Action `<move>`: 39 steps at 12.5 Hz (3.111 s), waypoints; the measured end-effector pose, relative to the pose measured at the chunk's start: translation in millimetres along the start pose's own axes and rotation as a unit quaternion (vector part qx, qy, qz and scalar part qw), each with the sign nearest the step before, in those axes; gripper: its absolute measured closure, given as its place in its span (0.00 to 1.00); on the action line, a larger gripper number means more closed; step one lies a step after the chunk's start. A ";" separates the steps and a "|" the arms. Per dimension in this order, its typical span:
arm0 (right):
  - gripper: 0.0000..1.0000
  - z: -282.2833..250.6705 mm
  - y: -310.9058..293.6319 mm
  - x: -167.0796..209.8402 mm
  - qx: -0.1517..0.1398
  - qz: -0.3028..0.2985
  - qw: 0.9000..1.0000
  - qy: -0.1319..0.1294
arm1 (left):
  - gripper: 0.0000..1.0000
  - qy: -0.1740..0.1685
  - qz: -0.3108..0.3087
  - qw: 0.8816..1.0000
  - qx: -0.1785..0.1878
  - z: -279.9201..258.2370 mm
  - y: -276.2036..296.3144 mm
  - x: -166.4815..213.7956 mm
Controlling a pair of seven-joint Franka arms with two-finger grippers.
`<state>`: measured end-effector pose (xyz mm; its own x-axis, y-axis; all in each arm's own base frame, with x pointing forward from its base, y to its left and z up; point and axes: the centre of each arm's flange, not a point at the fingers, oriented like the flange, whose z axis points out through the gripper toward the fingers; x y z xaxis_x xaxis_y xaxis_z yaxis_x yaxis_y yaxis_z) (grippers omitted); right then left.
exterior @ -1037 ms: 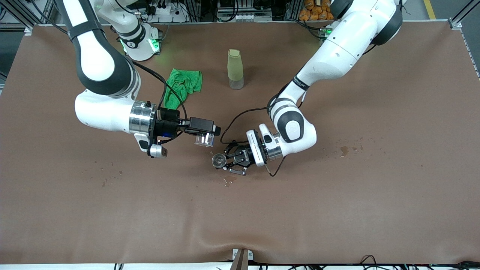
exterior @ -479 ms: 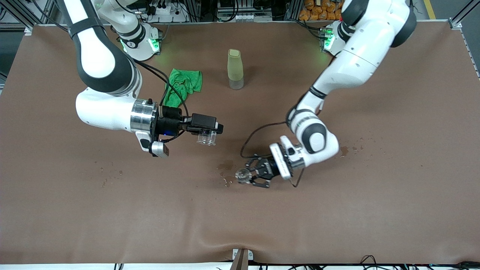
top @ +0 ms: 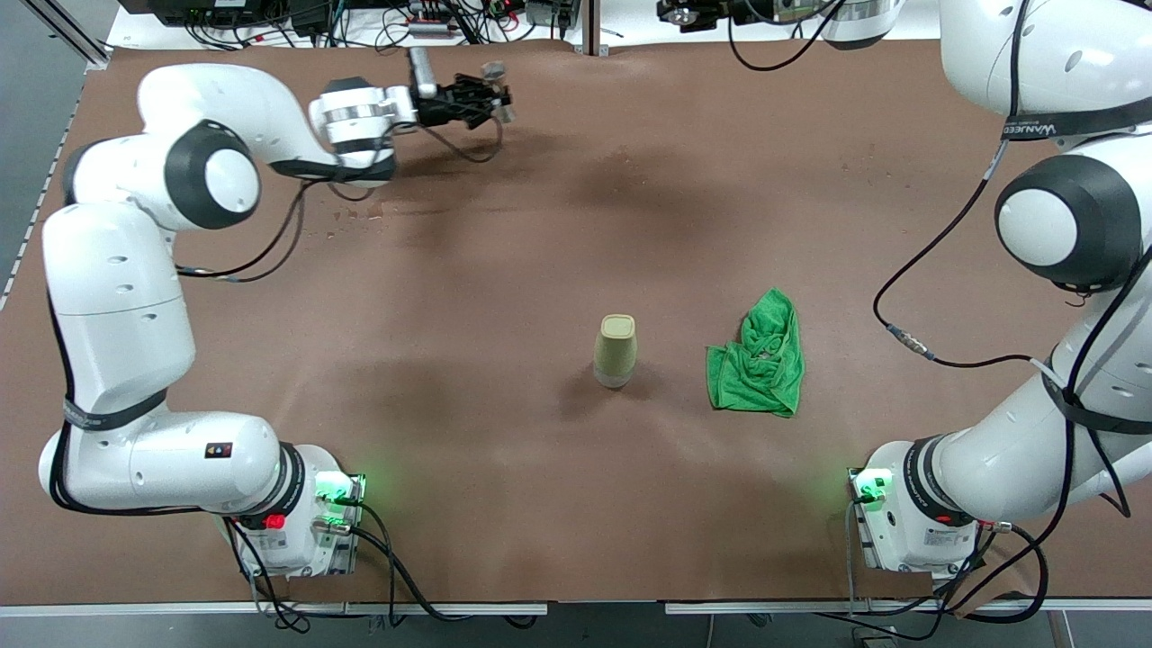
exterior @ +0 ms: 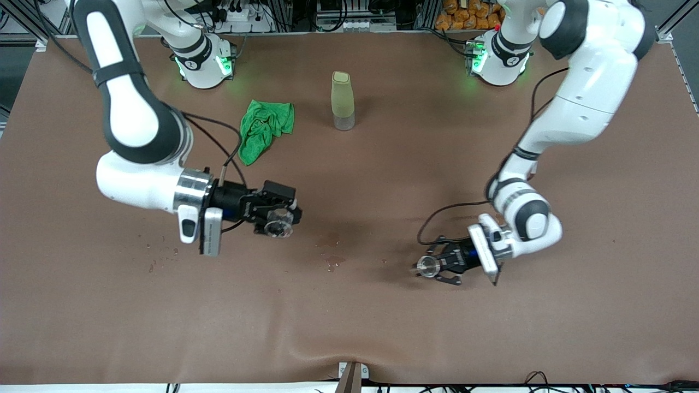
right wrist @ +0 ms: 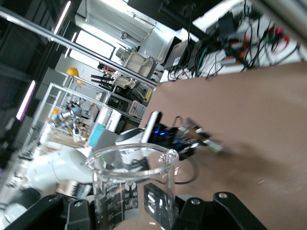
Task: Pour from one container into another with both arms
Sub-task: 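Carry the beaker back with the right gripper while the left gripper returns the jigger, then lower the beaker and jigger onto the table and open both grippers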
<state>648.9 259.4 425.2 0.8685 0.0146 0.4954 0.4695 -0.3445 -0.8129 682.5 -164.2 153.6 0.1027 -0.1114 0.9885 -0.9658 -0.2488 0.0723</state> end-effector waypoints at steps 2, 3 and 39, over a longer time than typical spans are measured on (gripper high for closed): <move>0.85 -18.3 29.2 1.0 -0.007 -0.070 0.997 0.006 | 0.79 -0.016 0.009 0.999 -0.033 -50.4 -5.4 -19.8; 0.85 -28.7 46.4 -0.2 -0.006 -0.104 0.995 0.006 | 0.79 -0.021 0.016 0.998 -0.052 -73.9 -4.3 -29.8; 0.00 -313.8 446.9 -197.6 -0.078 -0.453 0.888 0.029 | 0.79 -0.042 0.036 0.984 -0.169 -247.0 19.6 -104.2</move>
<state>637.2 -192.0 60.0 0.1340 0.3050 0.9429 0.9394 -0.3420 -0.0229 594.1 80.1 84.9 0.0370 -0.1989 0.9793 -0.9939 0.0948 0.0568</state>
